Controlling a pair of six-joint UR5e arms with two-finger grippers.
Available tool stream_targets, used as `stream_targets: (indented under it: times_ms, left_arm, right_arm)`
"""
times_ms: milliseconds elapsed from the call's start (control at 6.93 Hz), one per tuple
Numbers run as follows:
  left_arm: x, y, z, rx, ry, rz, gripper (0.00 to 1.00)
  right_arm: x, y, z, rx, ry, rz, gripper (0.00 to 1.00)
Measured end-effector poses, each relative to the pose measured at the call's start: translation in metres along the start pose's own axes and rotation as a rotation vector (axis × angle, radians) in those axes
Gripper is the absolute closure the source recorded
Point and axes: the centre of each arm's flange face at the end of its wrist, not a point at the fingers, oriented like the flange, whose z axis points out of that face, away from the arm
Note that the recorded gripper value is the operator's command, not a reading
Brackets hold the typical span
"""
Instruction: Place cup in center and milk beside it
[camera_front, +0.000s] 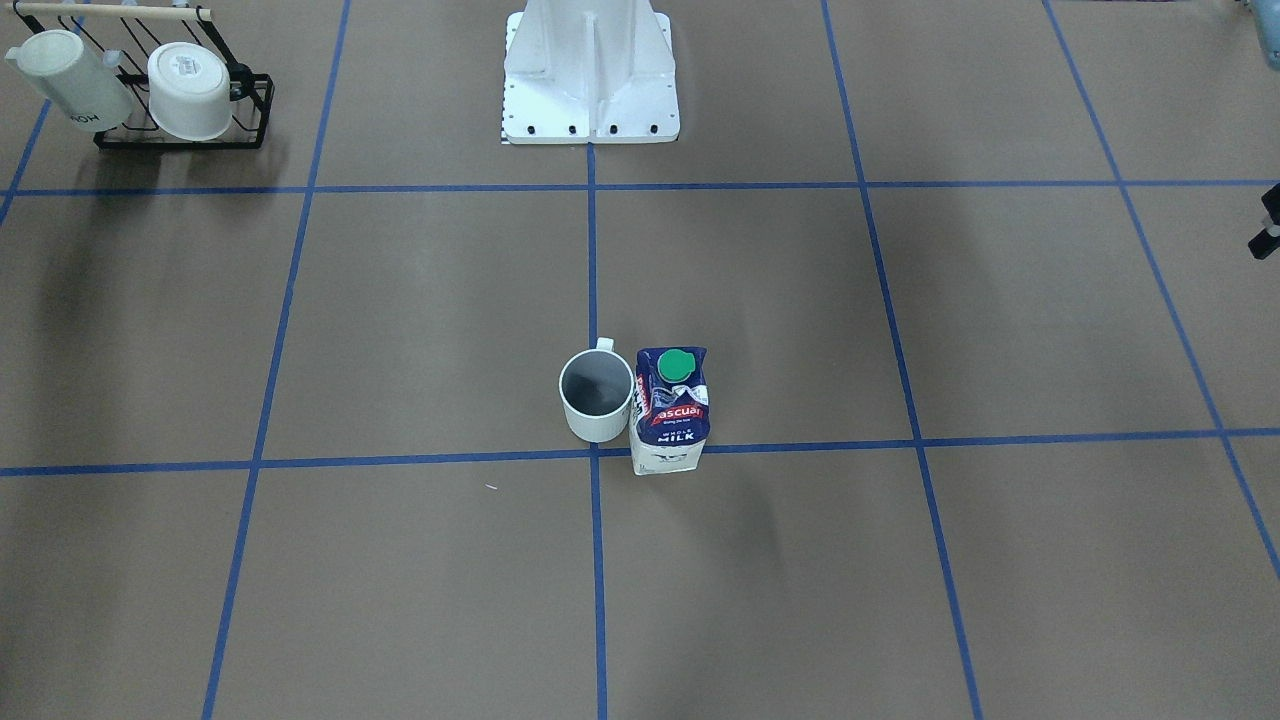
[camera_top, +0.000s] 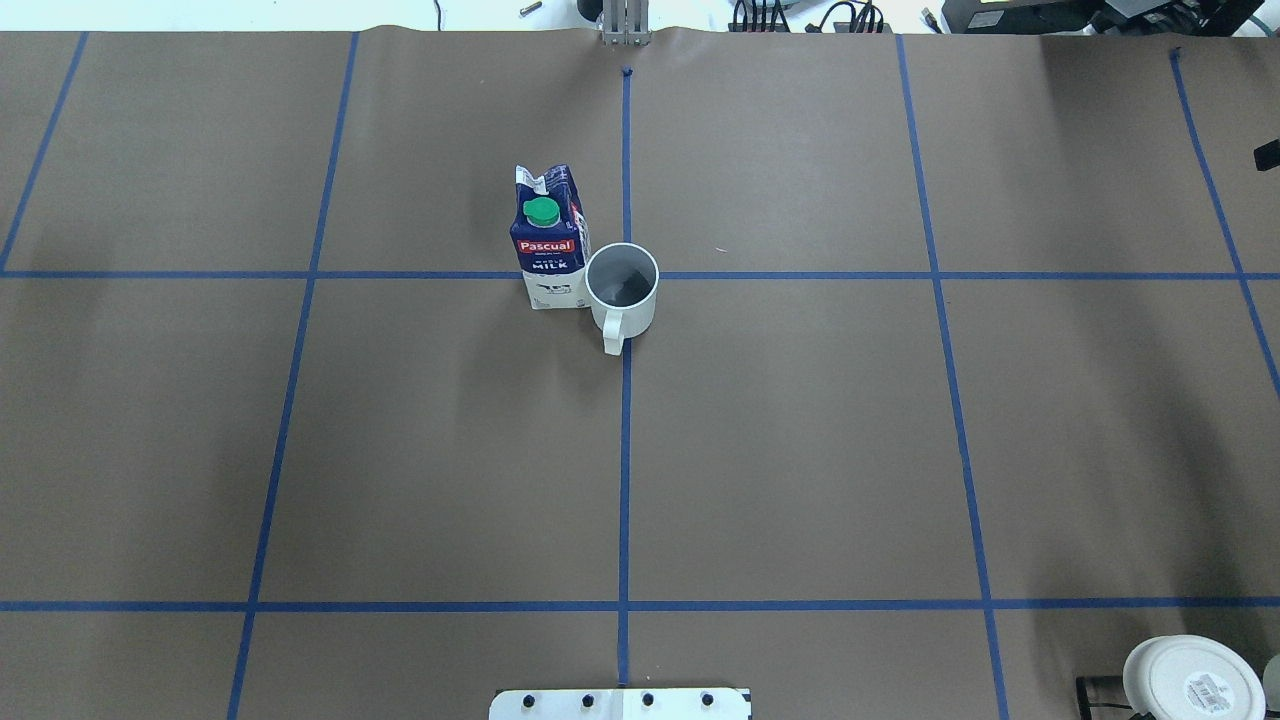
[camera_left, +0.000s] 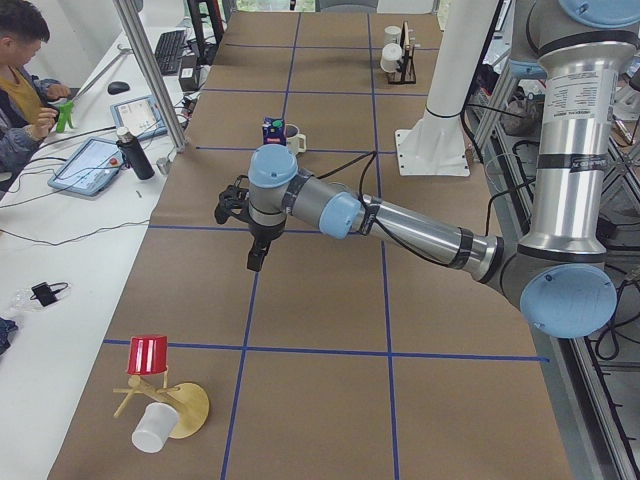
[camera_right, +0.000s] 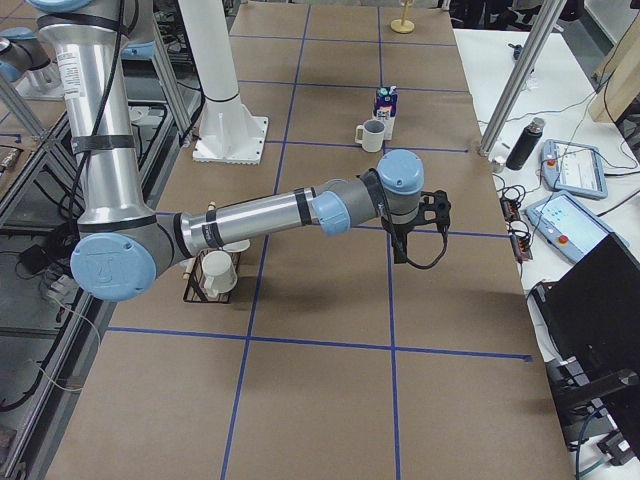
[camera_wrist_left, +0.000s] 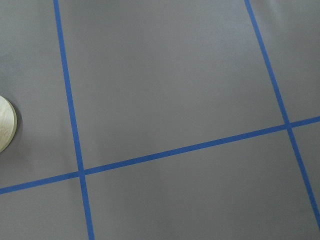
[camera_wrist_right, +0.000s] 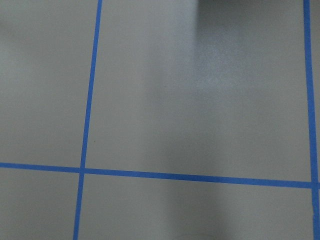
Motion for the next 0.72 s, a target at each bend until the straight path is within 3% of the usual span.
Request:
stream_targets:
  times_ms: [721]
  left_arm:
    - [0.0104,-0.0096,-0.0033,0.013,0.010,0.024,0.01]
  right_arm:
    - [-0.0122,-0.0021,0.0037,-0.007,0.001,-0.013,0.00]
